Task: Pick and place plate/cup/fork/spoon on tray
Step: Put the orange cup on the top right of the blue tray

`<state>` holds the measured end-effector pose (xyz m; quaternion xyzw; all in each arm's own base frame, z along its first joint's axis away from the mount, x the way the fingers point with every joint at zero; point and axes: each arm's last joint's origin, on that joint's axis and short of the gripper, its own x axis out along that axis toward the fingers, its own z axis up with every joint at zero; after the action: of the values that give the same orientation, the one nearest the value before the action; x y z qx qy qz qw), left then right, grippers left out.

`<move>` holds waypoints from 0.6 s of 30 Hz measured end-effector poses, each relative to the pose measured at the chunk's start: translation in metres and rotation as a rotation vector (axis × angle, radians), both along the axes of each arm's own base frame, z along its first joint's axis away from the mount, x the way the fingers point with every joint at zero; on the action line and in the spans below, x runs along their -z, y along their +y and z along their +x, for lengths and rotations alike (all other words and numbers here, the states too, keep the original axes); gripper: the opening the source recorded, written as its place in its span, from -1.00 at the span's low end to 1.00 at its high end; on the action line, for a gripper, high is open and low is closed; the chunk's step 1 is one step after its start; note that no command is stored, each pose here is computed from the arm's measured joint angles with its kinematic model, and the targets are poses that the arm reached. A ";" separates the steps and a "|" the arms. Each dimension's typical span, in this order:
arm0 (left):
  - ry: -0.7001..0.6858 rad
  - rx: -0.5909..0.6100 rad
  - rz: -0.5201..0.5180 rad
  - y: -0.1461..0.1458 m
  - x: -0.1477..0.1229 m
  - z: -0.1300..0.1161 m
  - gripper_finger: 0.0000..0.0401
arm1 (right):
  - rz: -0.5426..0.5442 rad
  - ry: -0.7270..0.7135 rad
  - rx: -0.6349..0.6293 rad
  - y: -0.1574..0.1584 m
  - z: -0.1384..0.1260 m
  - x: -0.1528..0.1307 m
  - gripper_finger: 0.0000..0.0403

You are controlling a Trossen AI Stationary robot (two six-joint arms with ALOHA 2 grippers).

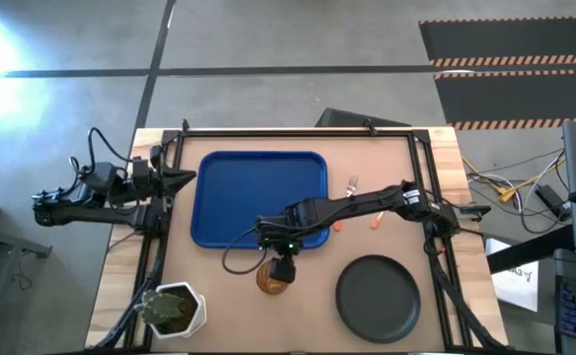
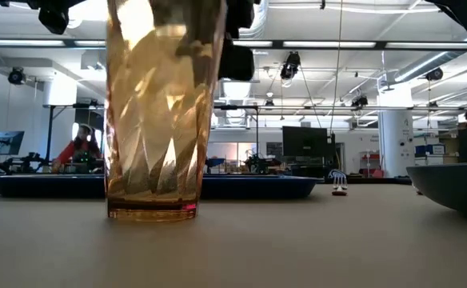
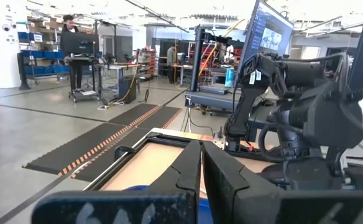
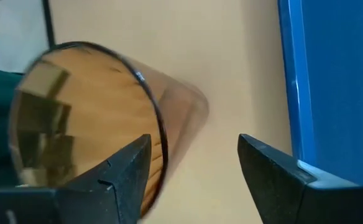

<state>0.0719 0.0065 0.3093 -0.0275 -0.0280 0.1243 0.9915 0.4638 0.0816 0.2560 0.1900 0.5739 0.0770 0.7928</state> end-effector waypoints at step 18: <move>0.000 0.000 -0.001 0.000 0.000 0.000 -1.00 | -0.105 -0.102 -0.065 -0.004 0.006 0.005 -0.94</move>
<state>0.0720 0.0065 0.3091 -0.0278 -0.0281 0.1243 0.9915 0.4693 0.0776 0.2511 0.1253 0.5419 0.0819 0.8270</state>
